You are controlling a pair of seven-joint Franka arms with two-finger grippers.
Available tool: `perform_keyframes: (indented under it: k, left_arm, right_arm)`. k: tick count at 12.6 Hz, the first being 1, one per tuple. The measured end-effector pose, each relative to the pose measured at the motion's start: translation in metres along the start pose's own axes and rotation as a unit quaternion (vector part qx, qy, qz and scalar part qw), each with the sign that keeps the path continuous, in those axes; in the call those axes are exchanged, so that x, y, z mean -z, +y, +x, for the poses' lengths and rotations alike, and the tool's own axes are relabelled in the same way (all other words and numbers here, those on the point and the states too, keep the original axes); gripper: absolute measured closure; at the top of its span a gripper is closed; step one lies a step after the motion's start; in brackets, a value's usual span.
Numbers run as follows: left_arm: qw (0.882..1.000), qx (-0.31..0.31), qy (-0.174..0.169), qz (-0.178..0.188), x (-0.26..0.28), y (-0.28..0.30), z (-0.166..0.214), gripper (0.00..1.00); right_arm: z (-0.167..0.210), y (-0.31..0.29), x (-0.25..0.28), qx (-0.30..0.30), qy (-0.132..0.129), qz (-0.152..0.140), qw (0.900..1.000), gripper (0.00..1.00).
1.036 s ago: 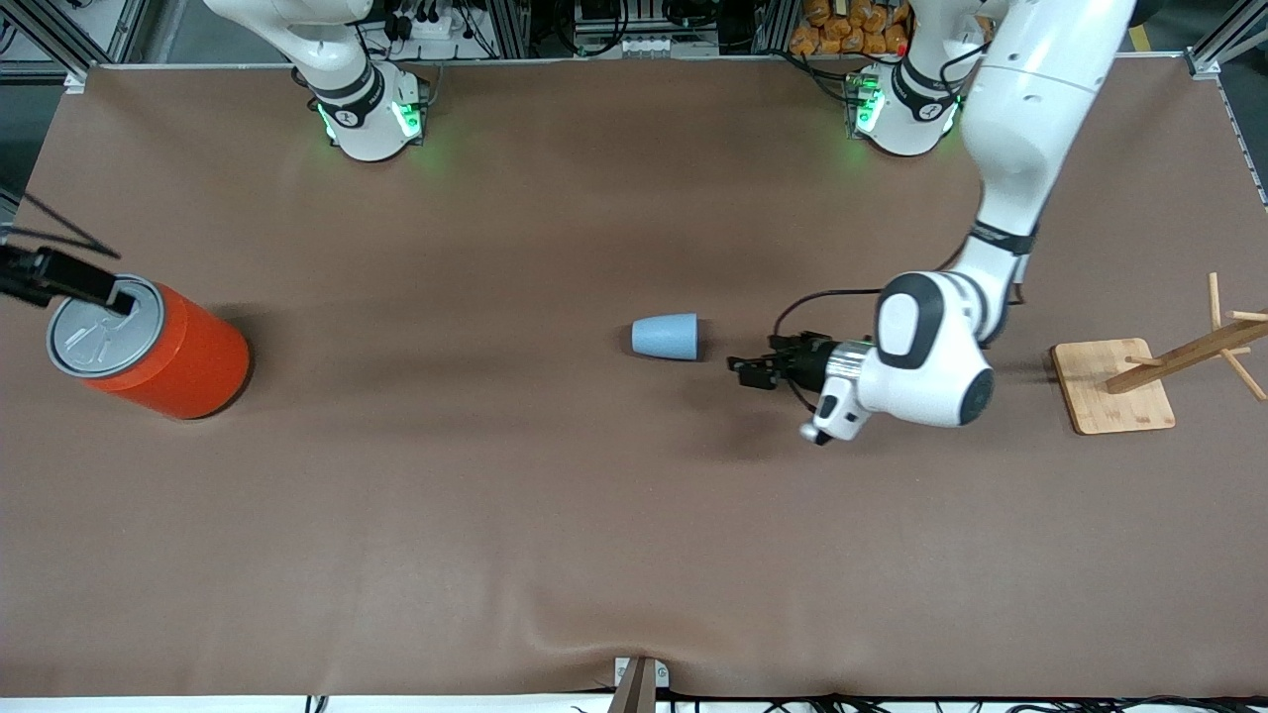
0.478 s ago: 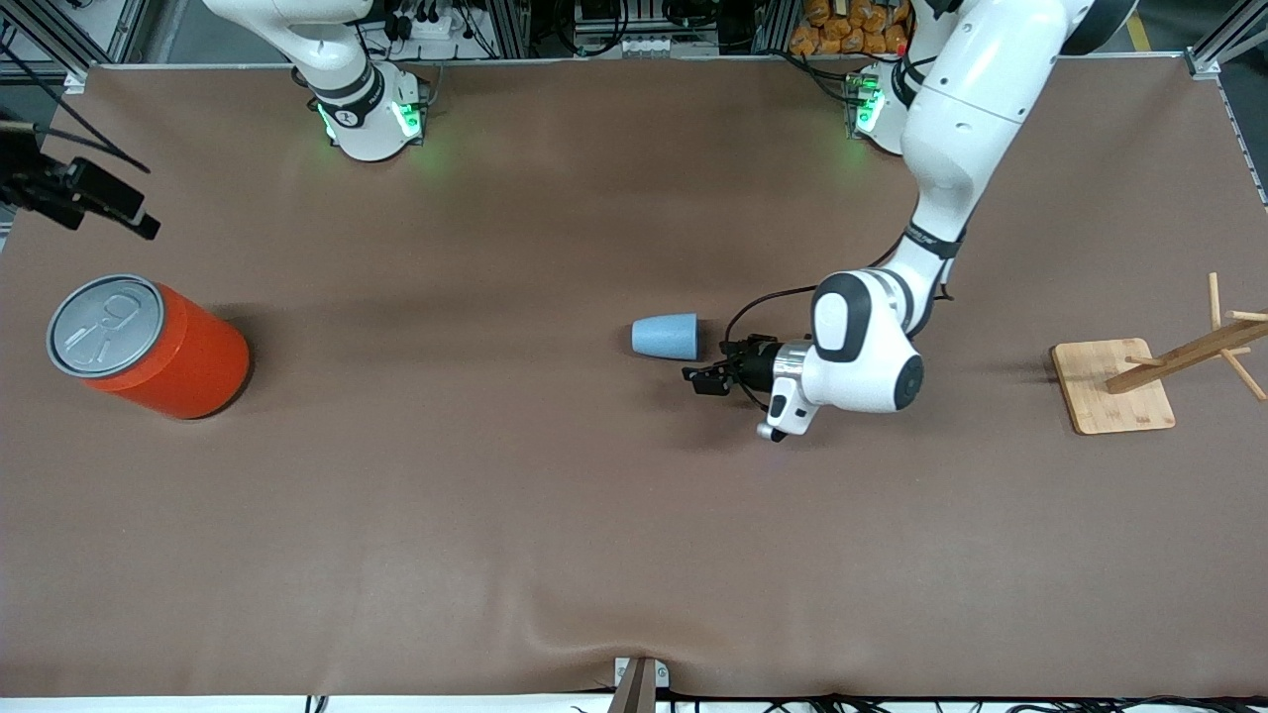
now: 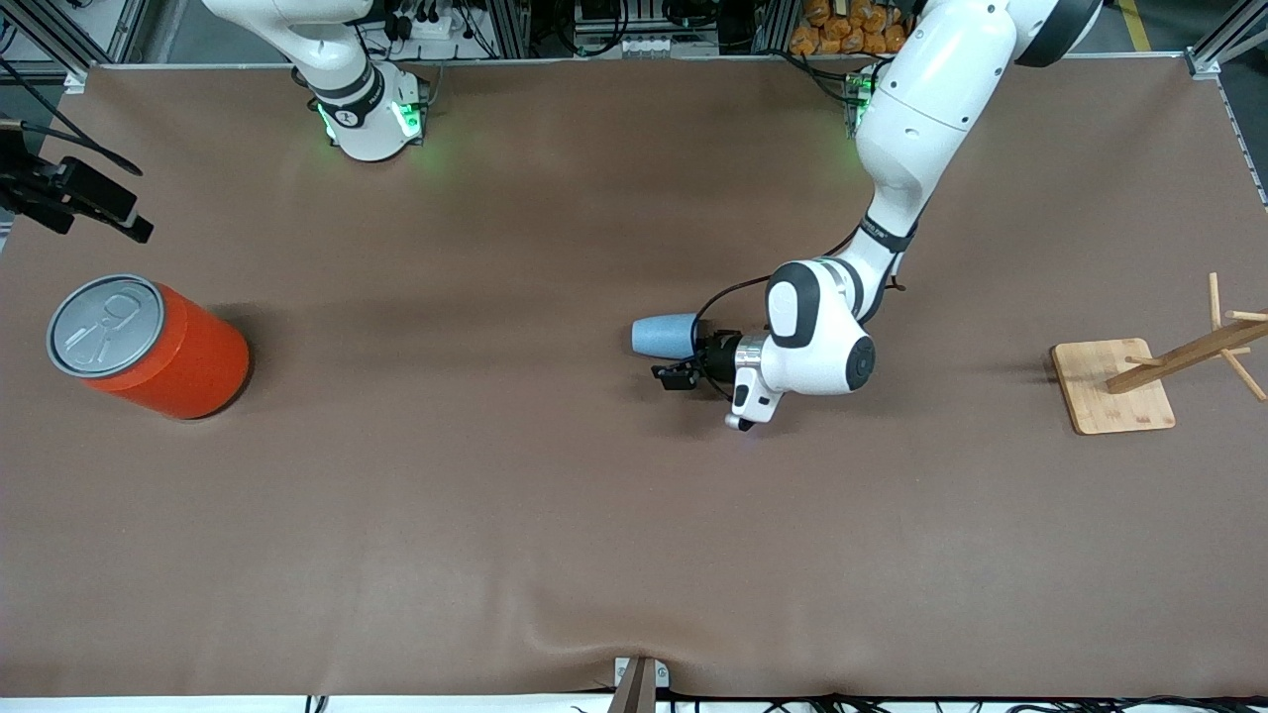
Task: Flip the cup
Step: 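Grasp the lying blue cup with the left gripper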
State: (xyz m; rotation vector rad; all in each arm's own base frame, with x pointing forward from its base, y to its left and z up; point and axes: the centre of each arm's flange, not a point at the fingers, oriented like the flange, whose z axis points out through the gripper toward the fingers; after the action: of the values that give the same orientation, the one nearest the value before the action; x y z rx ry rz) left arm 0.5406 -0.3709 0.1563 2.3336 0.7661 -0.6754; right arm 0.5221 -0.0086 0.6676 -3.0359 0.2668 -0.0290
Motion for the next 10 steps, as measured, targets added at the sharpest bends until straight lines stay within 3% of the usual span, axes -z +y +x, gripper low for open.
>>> perform_keyframes:
  k: [4, 7, 10]
  left_arm:
    - [1.0, -0.007, -0.003, 0.005, -0.007, 0.003, -0.008, 0.48]
    - [0.999, -0.024, 0.019, 0.035, 0.002, 0.009, -0.008, 0.85]
    - [0.994, -0.031, 0.073, 0.069, 0.043, 0.027, -0.012, 0.89]
  right_arm:
    - [-0.001, -0.003, 0.003, 0.003, -0.001, -0.003, 1.0, 0.0]
    - [-0.002, -0.007, 0.005, 0.044, 0.005, -0.054, 0.998, 0.0]
    - [-0.004, -0.009, 0.005, 0.093, 0.0, -0.066, 0.993, 0.0]
